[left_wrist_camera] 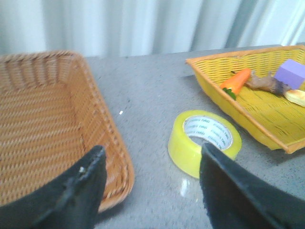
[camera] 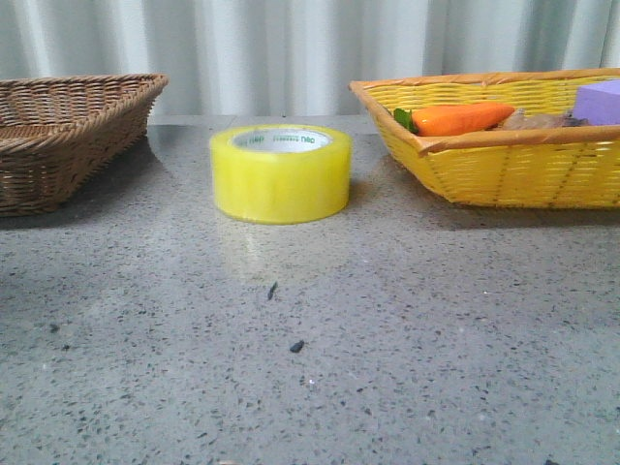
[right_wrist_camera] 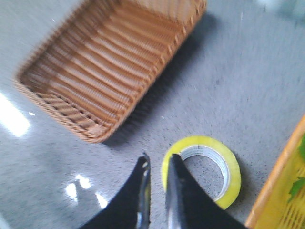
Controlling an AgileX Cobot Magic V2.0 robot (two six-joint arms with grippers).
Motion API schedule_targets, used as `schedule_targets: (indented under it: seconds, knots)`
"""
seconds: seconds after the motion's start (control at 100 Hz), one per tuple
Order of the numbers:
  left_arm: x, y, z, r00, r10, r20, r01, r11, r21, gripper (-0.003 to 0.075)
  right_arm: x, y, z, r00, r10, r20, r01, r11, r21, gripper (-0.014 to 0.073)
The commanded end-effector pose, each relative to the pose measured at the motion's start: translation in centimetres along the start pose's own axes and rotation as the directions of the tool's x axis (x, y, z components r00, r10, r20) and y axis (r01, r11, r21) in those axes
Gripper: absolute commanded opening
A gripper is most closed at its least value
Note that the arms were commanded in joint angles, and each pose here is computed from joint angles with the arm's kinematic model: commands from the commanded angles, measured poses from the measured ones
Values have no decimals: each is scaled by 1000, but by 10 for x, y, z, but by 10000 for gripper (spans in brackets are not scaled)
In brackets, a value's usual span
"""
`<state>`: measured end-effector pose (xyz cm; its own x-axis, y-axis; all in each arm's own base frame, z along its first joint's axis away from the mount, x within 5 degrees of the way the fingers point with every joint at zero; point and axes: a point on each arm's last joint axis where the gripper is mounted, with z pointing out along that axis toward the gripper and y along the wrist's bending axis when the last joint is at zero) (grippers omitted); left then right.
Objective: Transfer tape with both arms
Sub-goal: 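Lower the left gripper onto the tape roll and grasp its rim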
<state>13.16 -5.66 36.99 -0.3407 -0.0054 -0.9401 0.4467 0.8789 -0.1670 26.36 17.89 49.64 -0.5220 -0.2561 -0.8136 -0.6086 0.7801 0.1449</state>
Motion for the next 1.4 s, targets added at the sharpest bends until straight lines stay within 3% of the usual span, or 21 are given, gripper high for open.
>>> schedule_targets:
  seconds: [0.0,0.13,0.35,0.65,0.9,1.12,1.39]
  knots:
    - [-33,-5,12,996,36,86,-39,999,28,386,1,15,-69,984,-45,171,48,999,-14,-50]
    - [-57,-12,50,998,59,30,-61,995,83,386,30,18,-112,972,-56,228,56,998,9,-50]
    - [-88,-25,119,988,94,-123,-68,977,201,386,102,17,-163,911,-95,402,68,994,81,-50]
    - [-85,-24,197,920,55,-389,56,962,267,391,184,15,-189,811,-24,584,-5,999,48,-50]
    - [-51,-23,238,857,65,-511,88,959,268,412,191,14,-186,830,2,558,-26,999,35,-50]
    - [-29,-36,257,820,204,-535,-58,959,276,463,189,13,-181,837,4,548,-28,999,36,-50]
    - [-5,-32,279,777,200,-597,-40,962,270,452,188,13,-180,841,5,541,-29,999,37,-50]
